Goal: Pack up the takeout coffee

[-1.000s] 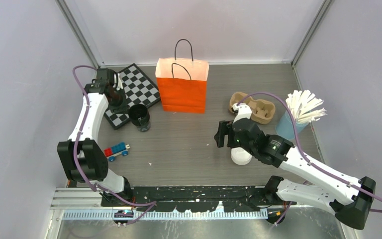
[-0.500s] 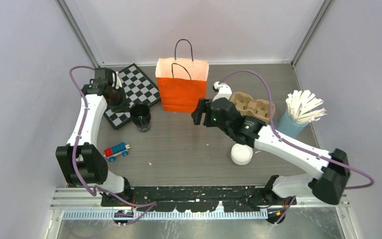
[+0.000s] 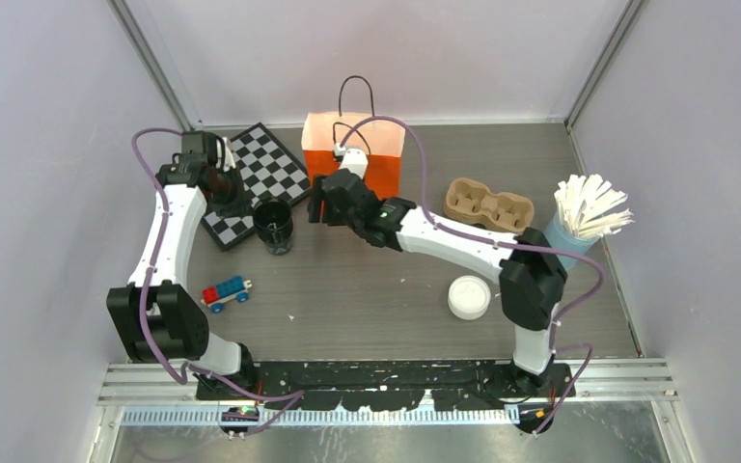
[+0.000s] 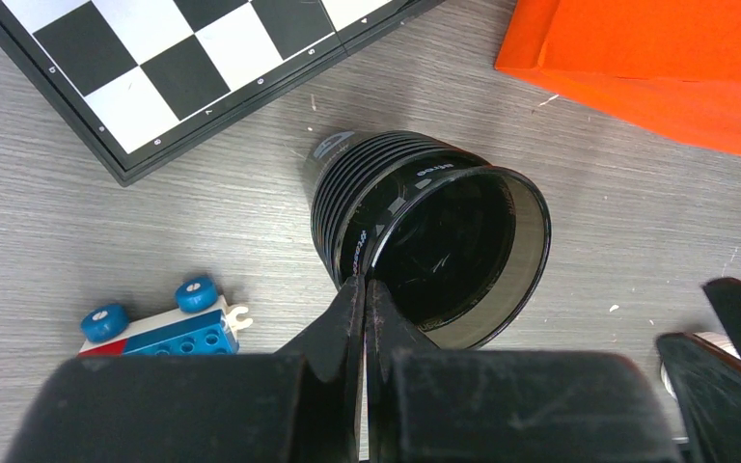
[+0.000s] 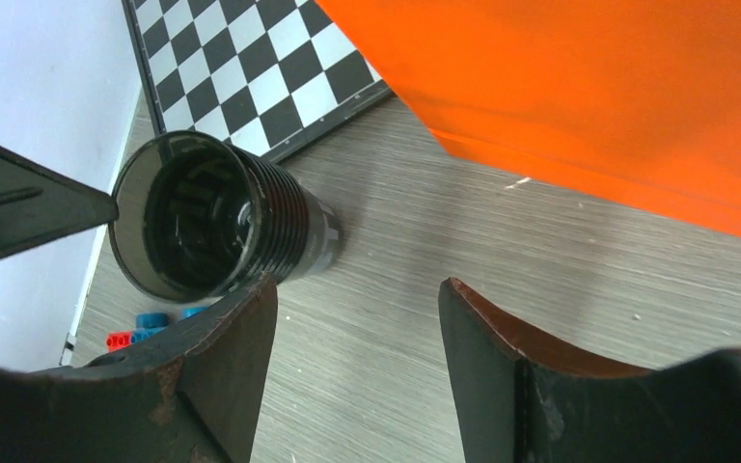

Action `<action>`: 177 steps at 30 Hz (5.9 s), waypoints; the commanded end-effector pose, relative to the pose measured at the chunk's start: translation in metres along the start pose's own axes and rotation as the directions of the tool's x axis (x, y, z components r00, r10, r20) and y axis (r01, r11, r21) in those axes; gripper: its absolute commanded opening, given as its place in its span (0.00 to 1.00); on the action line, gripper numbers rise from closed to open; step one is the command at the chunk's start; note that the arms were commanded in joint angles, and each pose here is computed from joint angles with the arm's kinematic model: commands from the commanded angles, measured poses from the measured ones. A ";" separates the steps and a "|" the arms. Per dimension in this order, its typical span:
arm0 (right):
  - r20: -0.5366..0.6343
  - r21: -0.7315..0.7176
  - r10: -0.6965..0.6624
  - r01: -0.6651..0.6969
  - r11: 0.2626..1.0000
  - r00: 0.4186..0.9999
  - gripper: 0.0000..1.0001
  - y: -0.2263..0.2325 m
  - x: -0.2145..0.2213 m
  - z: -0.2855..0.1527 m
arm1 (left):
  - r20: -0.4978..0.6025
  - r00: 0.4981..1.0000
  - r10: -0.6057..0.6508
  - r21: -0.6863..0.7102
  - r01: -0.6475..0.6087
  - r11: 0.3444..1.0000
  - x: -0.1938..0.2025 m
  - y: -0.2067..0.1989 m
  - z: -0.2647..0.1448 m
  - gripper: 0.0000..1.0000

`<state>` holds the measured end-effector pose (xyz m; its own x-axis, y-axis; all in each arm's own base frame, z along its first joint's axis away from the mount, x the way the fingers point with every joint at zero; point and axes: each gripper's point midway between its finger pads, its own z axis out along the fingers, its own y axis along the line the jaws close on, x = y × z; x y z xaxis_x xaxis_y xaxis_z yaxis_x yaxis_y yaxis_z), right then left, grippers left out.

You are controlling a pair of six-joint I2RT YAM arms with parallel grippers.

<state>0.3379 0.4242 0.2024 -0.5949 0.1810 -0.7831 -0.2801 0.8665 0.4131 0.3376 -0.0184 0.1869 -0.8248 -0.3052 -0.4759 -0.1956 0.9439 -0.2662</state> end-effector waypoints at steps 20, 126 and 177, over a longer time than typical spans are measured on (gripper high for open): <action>0.027 -0.003 0.012 -0.012 1.000 1.000 0.50 0.046 0.000 0.065 | 0.056 0.998 0.005 0.058 -0.008 0.998 -0.006 -0.011 -0.006 0.00; 0.074 -0.027 -0.167 0.169 0.985 0.983 0.00 0.079 -0.035 0.041 | 0.146 0.989 -0.006 0.069 -0.004 0.998 -0.021 -0.018 -0.033 0.00; -0.137 0.120 -0.071 0.088 0.989 0.988 0.00 -0.097 0.080 -0.102 | 0.223 0.946 0.233 0.590 -0.322 0.741 0.122 -0.124 -0.120 1.00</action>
<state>0.2336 0.2933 0.1415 -0.6799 -0.0603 -0.7308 -0.2816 0.9417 0.1843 0.1945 -0.1529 0.2604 -0.7625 -0.1681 -0.6247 0.3517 0.7027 -0.6184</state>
